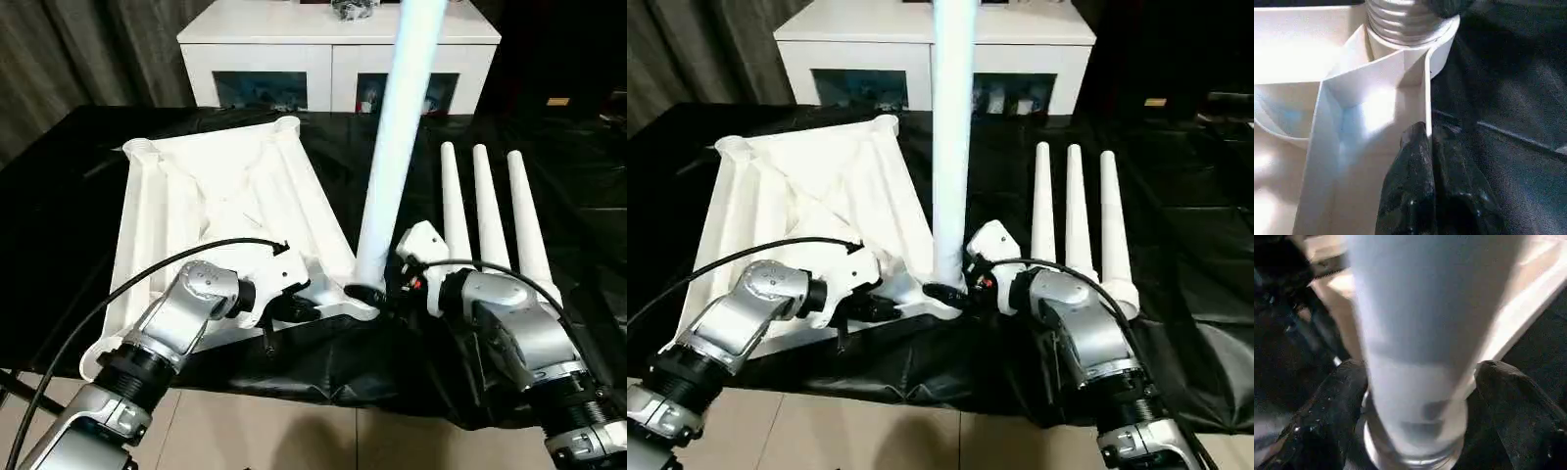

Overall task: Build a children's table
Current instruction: Rotate leg to tighten

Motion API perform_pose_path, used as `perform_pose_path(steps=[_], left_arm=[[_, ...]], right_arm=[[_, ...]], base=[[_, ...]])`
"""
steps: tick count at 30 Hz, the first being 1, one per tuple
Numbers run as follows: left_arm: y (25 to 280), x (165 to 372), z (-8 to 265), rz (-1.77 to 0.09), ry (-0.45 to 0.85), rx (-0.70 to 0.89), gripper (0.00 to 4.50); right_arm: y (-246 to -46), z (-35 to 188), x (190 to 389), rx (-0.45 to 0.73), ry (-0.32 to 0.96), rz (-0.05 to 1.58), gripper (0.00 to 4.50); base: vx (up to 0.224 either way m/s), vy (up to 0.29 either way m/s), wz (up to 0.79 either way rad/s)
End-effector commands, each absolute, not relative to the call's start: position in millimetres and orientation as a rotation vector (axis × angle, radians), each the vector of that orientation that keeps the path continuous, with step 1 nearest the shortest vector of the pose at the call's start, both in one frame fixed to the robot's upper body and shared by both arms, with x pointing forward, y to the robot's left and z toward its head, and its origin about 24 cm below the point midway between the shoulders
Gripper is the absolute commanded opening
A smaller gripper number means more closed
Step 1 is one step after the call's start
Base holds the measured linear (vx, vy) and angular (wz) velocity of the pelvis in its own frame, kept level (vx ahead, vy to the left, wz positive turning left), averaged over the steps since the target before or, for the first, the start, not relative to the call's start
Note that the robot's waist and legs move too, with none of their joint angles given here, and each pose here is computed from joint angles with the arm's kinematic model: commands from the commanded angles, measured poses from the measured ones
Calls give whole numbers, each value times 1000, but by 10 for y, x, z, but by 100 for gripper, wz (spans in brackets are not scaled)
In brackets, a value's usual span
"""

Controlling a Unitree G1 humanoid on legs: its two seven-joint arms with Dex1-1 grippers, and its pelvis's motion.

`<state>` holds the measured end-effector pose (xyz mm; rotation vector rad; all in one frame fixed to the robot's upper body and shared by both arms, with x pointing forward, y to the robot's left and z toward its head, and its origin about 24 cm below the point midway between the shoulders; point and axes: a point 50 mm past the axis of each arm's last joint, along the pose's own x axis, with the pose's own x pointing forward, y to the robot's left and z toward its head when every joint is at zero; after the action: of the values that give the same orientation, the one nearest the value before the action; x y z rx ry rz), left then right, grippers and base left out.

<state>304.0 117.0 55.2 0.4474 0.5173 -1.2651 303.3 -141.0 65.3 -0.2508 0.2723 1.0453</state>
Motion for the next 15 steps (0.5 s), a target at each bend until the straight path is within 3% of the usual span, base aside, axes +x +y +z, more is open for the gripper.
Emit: perform_pose_path(steps=[1, 14, 15], left_arm=[[1145, 2972, 481, -1308, 563, 464, 0], [1170, 2960, 456, -1305, 576, 464, 0], [1172, 2961, 456, -1305, 577, 465, 0]], right_arm=[[-1420, 621, 3002, -281, 281, 1067, 384], [-1423, 571, 2996, -295, 296, 1088, 384], [-1420, 564, 2998, -294, 297, 1088, 366]], base=[[0, 0, 0], [0, 0, 0], [0, 0, 0]])
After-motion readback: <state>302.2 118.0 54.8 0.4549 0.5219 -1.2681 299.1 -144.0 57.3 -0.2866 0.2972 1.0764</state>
